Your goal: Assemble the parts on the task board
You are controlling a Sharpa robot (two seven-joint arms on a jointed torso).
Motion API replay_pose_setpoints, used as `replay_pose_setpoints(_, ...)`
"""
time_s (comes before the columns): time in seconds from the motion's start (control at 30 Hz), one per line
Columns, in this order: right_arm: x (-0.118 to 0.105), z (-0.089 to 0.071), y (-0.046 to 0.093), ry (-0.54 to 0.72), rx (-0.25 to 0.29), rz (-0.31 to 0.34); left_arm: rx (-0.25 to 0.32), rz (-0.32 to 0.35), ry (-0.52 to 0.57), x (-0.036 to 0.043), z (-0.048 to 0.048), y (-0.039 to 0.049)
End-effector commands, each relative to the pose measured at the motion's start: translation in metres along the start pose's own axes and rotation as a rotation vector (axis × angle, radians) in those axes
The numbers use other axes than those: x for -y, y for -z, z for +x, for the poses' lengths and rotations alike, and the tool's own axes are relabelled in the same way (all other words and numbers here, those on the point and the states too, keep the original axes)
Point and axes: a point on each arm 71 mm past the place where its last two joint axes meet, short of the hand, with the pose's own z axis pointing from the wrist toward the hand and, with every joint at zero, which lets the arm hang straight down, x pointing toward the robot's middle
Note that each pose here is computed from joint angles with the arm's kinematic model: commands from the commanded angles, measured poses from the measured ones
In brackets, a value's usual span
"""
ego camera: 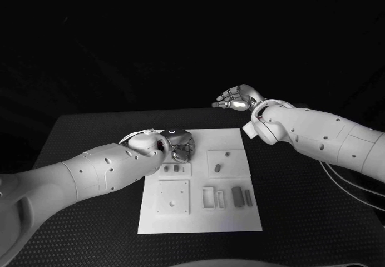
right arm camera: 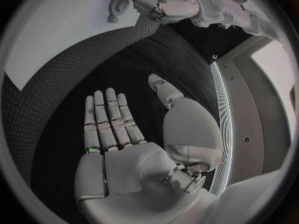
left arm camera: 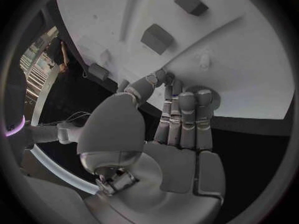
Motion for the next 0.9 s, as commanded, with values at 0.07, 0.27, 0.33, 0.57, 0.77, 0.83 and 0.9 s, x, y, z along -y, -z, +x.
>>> replay_pose_setpoints(0.07, -0.0012, 0.0018, 0.0000, -0.001, -0.014, -0.007, -0.036, 0.011, 0.009, 0.0026, 0.0089, -0.0008)
replay_pose_setpoints(0.27, -0.0014, 0.0019, -0.0001, -0.001, -0.014, -0.007, -0.045, 0.004, 0.005, 0.0003, 0.0103, -0.0004)
replay_pose_setpoints(0.33, -0.0012, 0.0018, -0.0001, -0.001, -0.014, -0.007, -0.049, 0.002, 0.004, -0.0002, 0.0107, -0.0004)
replay_pose_setpoints(0.57, -0.0016, 0.0022, -0.0001, -0.002, -0.014, -0.008, -0.055, 0.004, -0.002, 0.0003, 0.0119, -0.0006)
replay_pose_setpoints(0.77, -0.0019, 0.0025, -0.0003, -0.002, -0.015, -0.009, -0.047, 0.004, -0.012, -0.0014, 0.0164, 0.0004)
replay_pose_setpoints(0.83, -0.0019, 0.0026, -0.0003, -0.002, -0.015, -0.009, -0.038, 0.005, -0.013, -0.0021, 0.0167, 0.0008)
replay_pose_setpoints(0.9, -0.0016, 0.0022, -0.0001, -0.002, -0.014, -0.009, -0.023, 0.005, -0.014, -0.0028, 0.0162, 0.0012)
